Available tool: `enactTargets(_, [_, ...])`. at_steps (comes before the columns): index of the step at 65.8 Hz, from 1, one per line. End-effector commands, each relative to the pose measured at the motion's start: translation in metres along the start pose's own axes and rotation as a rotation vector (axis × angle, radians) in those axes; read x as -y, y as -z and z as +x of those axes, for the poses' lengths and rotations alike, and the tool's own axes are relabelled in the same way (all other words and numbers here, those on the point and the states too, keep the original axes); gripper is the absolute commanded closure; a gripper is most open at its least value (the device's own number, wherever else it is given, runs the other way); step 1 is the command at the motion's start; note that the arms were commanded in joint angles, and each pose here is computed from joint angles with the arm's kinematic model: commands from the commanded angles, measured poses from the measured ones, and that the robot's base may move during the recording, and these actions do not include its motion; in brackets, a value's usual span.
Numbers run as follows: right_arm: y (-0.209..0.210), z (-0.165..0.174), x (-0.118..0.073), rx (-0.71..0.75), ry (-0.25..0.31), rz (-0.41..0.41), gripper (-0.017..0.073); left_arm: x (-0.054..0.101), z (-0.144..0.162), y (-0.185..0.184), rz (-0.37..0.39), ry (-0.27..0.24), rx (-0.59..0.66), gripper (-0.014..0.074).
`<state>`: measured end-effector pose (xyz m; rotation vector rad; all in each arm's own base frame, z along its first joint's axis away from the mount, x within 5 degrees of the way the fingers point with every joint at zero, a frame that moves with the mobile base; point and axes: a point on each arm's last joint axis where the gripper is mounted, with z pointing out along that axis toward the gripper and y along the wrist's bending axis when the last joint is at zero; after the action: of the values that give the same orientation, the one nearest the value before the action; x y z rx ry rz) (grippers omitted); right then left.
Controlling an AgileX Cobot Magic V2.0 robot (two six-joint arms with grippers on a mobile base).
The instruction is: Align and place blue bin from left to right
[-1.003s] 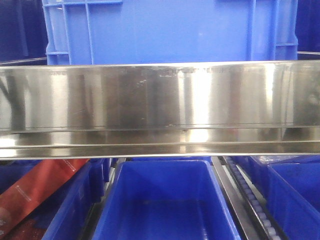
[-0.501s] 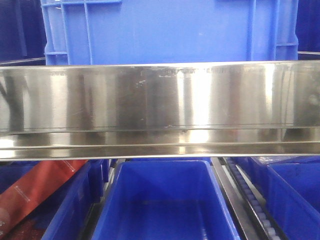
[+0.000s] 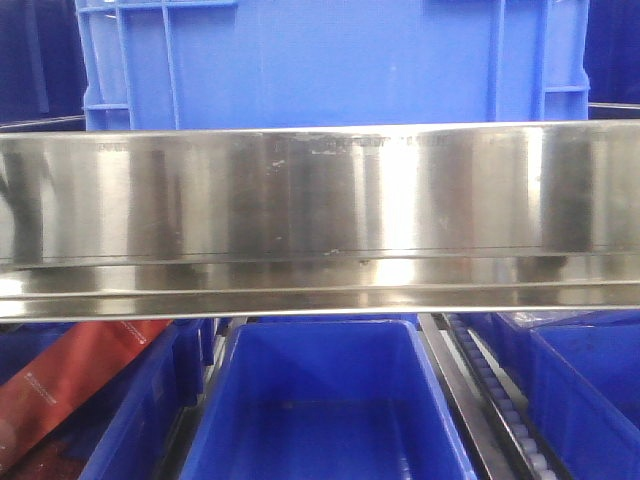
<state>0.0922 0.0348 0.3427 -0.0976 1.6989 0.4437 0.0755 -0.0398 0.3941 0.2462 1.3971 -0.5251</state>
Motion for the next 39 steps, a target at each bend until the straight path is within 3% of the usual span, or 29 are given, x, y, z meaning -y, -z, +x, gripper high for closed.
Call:
enactTargets(1, [0.005,0.008,0.008,0.052,0.077,0.043,0.0638,0.002,-0.001,0.001,0.019,-0.001,0.013,0.0704])
enactTargets(5, [0.007,0.016,0.014,0.068,0.179,0.095,0.0638,0.002,-0.001,0.001,0.019,-0.001,0.013,0.0704])
enactTargets(9, [0.01,0.025,0.019,0.079,0.221,0.131,0.0638,0.002,-0.001,0.001,0.019,-0.001,0.013,0.0704])
enactTargets(20, [0.017,0.056,0.031,0.148,0.196,0.198,0.0638,0.002,-0.001,0.001,0.019,-0.001,0.013,0.0704])
enactTargets(39, [0.027,0.122,0.043,0.217,0.203,0.191,0.0638,0.002,-0.001,0.001,0.019,-0.001,0.013,0.0704])
